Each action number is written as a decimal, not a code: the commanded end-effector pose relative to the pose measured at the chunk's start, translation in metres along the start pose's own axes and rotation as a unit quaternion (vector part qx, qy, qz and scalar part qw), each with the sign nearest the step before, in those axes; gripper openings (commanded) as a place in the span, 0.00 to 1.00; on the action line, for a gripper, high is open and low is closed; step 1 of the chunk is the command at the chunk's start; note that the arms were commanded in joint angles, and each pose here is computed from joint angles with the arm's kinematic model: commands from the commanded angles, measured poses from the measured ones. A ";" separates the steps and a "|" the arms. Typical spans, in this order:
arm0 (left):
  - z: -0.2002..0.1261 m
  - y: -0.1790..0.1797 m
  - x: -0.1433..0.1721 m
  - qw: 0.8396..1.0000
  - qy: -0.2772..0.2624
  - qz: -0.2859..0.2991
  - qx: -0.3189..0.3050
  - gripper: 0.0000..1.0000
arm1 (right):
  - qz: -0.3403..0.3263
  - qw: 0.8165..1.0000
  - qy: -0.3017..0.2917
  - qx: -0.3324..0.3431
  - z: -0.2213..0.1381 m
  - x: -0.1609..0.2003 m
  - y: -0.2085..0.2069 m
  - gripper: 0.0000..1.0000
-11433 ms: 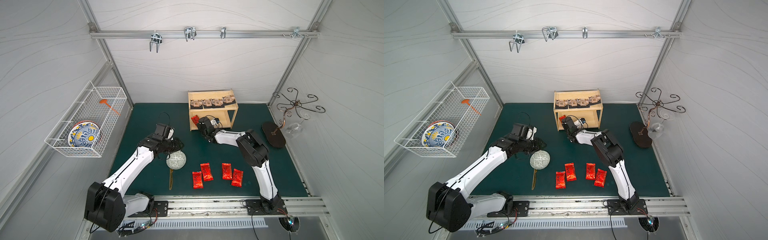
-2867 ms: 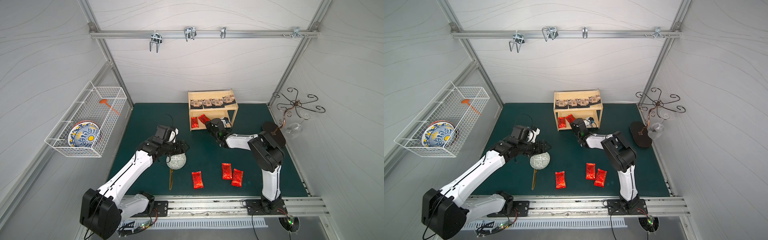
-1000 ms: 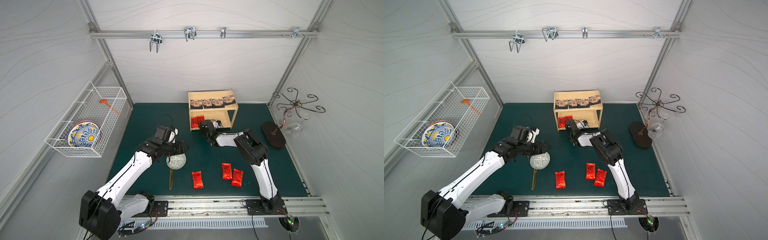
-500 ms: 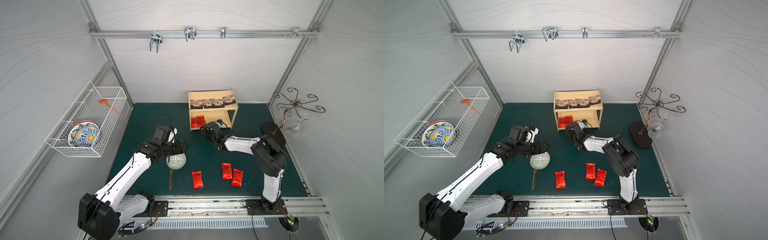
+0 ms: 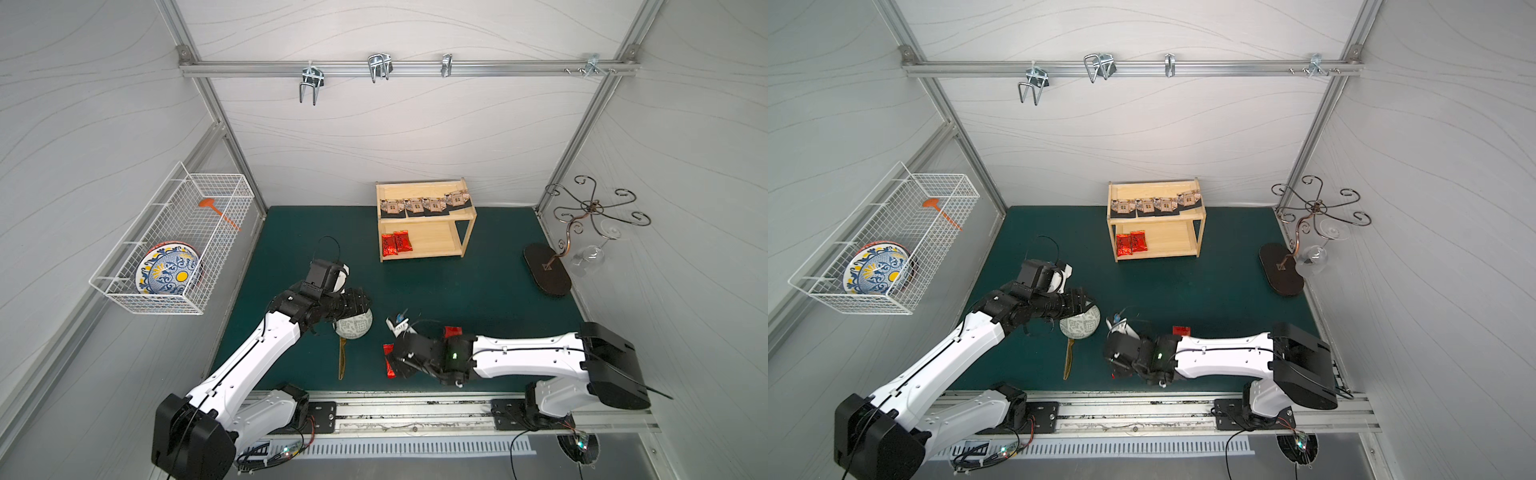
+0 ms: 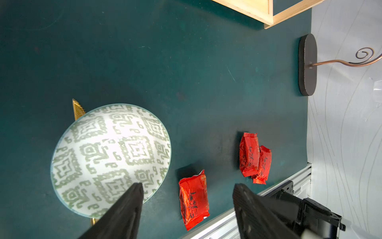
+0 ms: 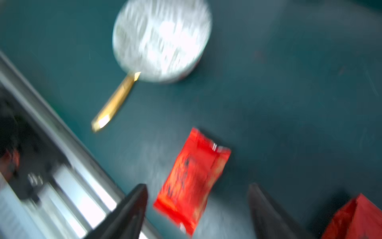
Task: Place the tea bags on the shelf by color
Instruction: Move the tea bag to the center of the board, then pick up the tea bag from the center of the board, then place the tea bag on the shelf.
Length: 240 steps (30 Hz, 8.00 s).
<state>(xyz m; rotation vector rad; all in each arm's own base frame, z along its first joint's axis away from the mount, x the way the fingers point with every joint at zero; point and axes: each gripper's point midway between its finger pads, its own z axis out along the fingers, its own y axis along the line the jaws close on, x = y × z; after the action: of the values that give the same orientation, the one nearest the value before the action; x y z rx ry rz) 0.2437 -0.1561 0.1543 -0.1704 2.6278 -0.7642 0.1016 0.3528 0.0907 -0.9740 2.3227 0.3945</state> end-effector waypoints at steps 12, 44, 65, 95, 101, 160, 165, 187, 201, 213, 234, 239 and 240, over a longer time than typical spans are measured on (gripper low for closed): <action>0.003 0.000 -0.004 1.000 -0.016 -0.002 0.010 0.80 | -0.031 0.997 0.068 0.009 0.048 0.031 -0.001 0.99; 0.061 -0.023 0.003 0.997 0.066 -0.021 0.032 0.75 | 0.036 0.998 0.016 -0.055 0.051 -0.007 -0.104 0.73; 0.099 -0.031 -0.005 0.995 0.097 0.003 0.001 0.58 | 0.090 0.984 -0.055 -0.141 0.068 -0.023 -0.092 0.18; 0.115 -0.030 0.017 0.991 0.134 0.022 -0.015 0.00 | 0.134 0.980 -0.034 -0.145 0.084 -0.005 -0.101 0.18; 0.104 -0.038 0.010 0.992 0.120 0.039 -0.011 0.00 | 0.156 0.976 -0.053 -0.143 0.065 -0.019 -0.107 0.26; 0.040 -0.093 -0.049 0.962 0.050 -0.013 0.267 0.00 | 0.480 0.784 -0.127 -0.372 -0.001 -0.106 -0.153 0.37; 0.039 -0.093 -0.049 0.963 0.046 -0.012 0.266 0.00 | 0.482 0.776 -0.132 -0.385 -0.003 -0.106 -0.150 0.23; 0.044 -0.087 -0.053 0.970 0.048 -0.015 0.239 0.00 | 0.510 0.775 -0.125 -0.352 -0.005 -0.100 -0.160 0.00; 0.035 -0.070 -0.058 0.987 0.030 -0.007 0.160 0.59 | 0.590 0.757 -0.150 -0.238 0.008 -0.089 -0.213 0.00; 0.028 -0.040 -0.044 0.996 0.021 0.000 0.090 0.59 | 0.675 0.699 -0.235 0.003 0.028 -0.113 -0.305 0.00; 0.021 -0.036 -0.039 0.997 0.013 0.003 0.082 0.59 | 0.720 0.636 -0.265 0.082 0.117 -0.166 -0.350 0.00; 0.021 -0.037 -0.039 0.996 0.013 0.002 0.083 0.59 | 0.726 0.630 -0.261 0.087 0.128 -0.167 -0.351 0.00; 0.021 -0.037 -0.039 0.996 0.012 0.002 0.083 0.59 | 0.728 0.629 -0.259 0.088 0.131 -0.167 -0.350 0.00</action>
<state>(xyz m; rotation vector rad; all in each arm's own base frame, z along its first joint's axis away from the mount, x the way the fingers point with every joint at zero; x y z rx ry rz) 0.2876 -0.1896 0.1630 -0.1399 2.6043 -0.9912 0.5014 0.2631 0.0855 1.1910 1.9562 0.8868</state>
